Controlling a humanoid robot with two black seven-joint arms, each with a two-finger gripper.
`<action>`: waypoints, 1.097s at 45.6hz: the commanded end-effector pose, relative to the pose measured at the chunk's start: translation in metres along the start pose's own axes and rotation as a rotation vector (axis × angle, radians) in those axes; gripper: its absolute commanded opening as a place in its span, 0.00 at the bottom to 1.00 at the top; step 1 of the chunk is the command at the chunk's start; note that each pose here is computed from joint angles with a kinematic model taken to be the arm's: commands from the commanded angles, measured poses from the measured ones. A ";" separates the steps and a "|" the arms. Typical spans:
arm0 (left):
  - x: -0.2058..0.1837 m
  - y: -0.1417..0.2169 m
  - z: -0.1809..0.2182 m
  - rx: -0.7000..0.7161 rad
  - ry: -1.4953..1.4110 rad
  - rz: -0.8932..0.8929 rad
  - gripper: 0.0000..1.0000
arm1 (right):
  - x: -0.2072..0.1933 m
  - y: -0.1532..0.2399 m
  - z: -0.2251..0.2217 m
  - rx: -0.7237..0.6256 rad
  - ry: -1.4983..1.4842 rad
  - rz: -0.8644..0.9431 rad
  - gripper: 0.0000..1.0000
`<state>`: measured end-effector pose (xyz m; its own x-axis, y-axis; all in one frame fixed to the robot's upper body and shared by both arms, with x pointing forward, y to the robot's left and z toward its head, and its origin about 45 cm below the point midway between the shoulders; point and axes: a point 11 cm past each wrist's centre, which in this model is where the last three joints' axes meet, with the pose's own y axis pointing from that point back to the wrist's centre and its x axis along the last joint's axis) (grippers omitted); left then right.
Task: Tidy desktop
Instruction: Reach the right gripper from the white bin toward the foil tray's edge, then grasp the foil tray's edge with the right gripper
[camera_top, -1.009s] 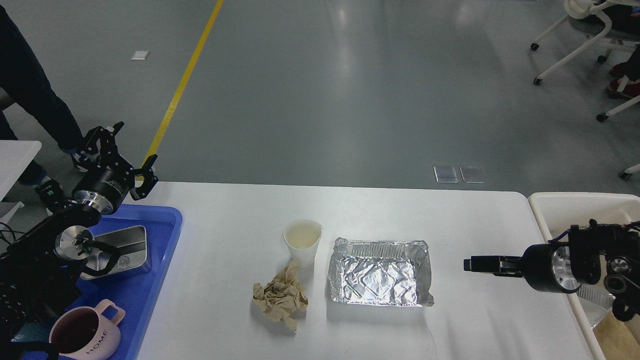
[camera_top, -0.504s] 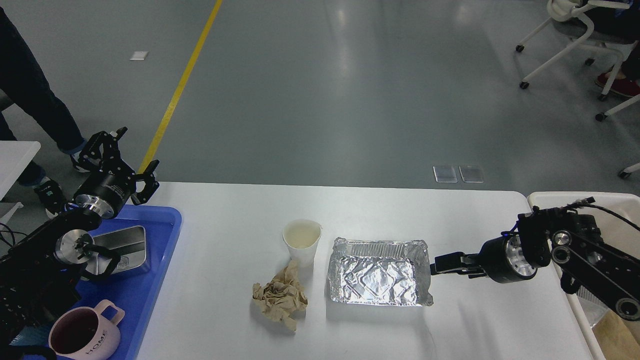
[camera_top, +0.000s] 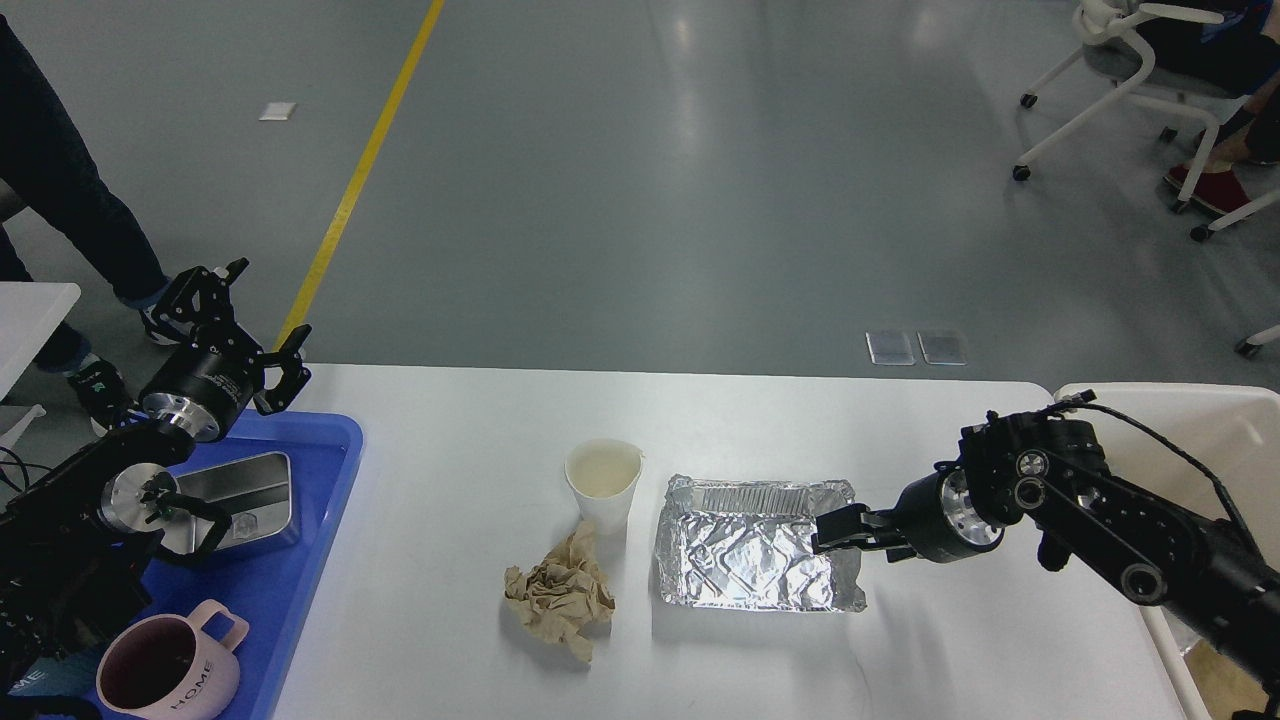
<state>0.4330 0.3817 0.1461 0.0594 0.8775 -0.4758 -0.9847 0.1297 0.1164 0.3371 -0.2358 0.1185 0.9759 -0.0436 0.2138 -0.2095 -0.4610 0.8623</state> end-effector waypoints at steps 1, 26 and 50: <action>-0.001 -0.001 0.000 -0.001 0.000 0.000 0.97 | 0.003 -0.009 -0.007 0.008 -0.011 -0.002 1.00; 0.004 0.003 -0.002 -0.001 0.001 0.009 0.97 | 0.007 -0.021 -0.009 -0.021 -0.007 -0.002 0.96; 0.011 0.008 0.000 -0.003 -0.007 0.022 0.97 | 0.010 -0.021 0.008 -0.163 -0.061 0.013 0.00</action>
<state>0.4263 0.3916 0.1416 0.0394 0.8828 -0.4681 -0.9861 0.1101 0.1248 0.3500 -0.2342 0.0972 0.9763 -0.0979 0.1932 -0.2144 -0.3107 0.9260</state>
